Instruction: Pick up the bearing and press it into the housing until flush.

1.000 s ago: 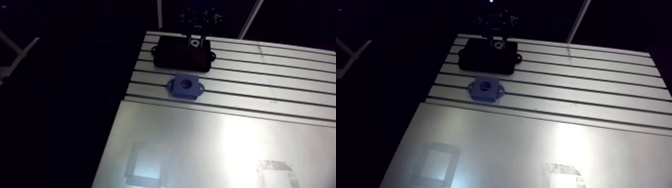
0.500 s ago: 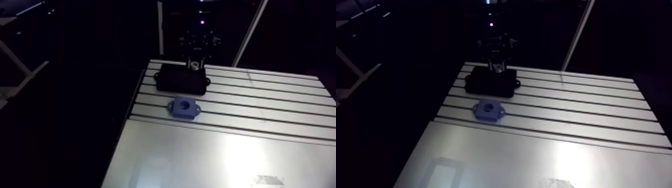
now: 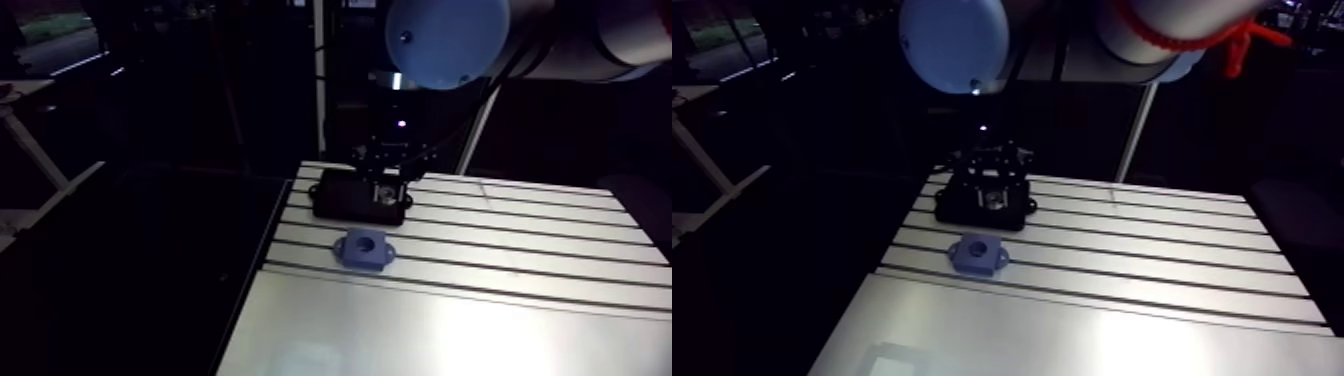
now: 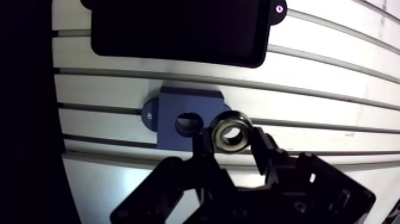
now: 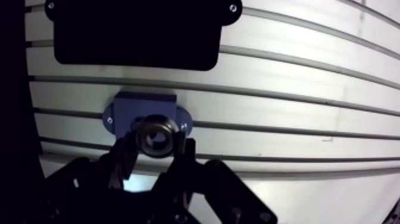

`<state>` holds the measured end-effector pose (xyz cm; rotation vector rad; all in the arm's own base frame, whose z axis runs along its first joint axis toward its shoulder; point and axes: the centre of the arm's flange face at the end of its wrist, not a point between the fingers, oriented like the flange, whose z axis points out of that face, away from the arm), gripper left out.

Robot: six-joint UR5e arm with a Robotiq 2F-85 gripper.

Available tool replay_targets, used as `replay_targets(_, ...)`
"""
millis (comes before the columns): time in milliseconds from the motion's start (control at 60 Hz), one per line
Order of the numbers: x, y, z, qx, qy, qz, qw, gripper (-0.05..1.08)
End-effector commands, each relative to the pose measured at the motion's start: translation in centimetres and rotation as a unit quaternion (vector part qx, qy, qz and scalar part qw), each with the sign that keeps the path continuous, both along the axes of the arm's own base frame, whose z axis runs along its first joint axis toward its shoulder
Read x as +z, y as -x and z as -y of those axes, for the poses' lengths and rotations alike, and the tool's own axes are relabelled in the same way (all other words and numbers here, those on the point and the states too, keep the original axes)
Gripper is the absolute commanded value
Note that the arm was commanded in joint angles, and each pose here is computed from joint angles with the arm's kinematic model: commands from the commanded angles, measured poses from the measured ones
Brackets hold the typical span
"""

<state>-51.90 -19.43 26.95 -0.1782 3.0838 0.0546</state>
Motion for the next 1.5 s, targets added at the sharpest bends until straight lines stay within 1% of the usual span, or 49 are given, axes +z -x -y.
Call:
replay_targets(17, -0.8, -1.0, 0.0, 0.011, 0.0021, -0.011, 1.0, 0.73)
replay_targets(117, -1.2, -1.1, 0.1, 0.013, 0.0034, -0.016, 1.0, 0.73)
replay_targets(300, -2.3, -1.5, 0.6, 0.013, 0.0034, -0.01, 1.0, 0.73)
replay_targets(367, -2.3, -1.6, 0.8, 0.013, 0.0053, -0.009, 1.0, 0.73)
replay_targets(417, -2.8, -1.8, 1.2, 0.011, 0.0061, -0.004, 1.0, 0.73)
replay_targets(483, -3.3, -2.3, 1.8, 0.006, 0.0042, 0.001, 1.0, 0.73)
replay_targets(533, -3.5, -2.5, 2.2, -0.002, 0.0007, 0.004, 1.0, 0.73)
replay_targets(583, -3.7, -2.6, 2.4, -0.007, 0.0005, 0.006, 1.0, 0.73)
replay_targets(617, -4.0, -2.7, 2.5, -0.014, -0.0011, 0.008, 1.0, 0.73)
replay_targets(633, -4.2, -2.7, 2.6, -0.022, -0.0035, 0.01, 1.0, 0.73)
replay_targets(750, -4.7, -2.7, 2.7, -0.048, -0.0066, 0.014, 0.999, 0.73)
replay_targets(850, -4.8, -2.7, 2.6, -0.053, -0.0085, 0.015, 0.998, 0.73)
replay_targets(1067, -5.5, -2.9, 2.7, -0.054, -0.0071, 0.02, 0.998, 0.73)
replay_targets(1100, -5.6, -3.0, 2.7, -0.054, -0.0073, 0.022, 0.998, 0.73)
replay_targets(1167, -5.9, -3.0, 2.6, -0.056, -0.0103, 0.024, 0.998, 0.73)
replay_targets(1500, -6.7, -3.1, 2.6, -0.056, -0.0126, 0.03, 0.998, 0.73)
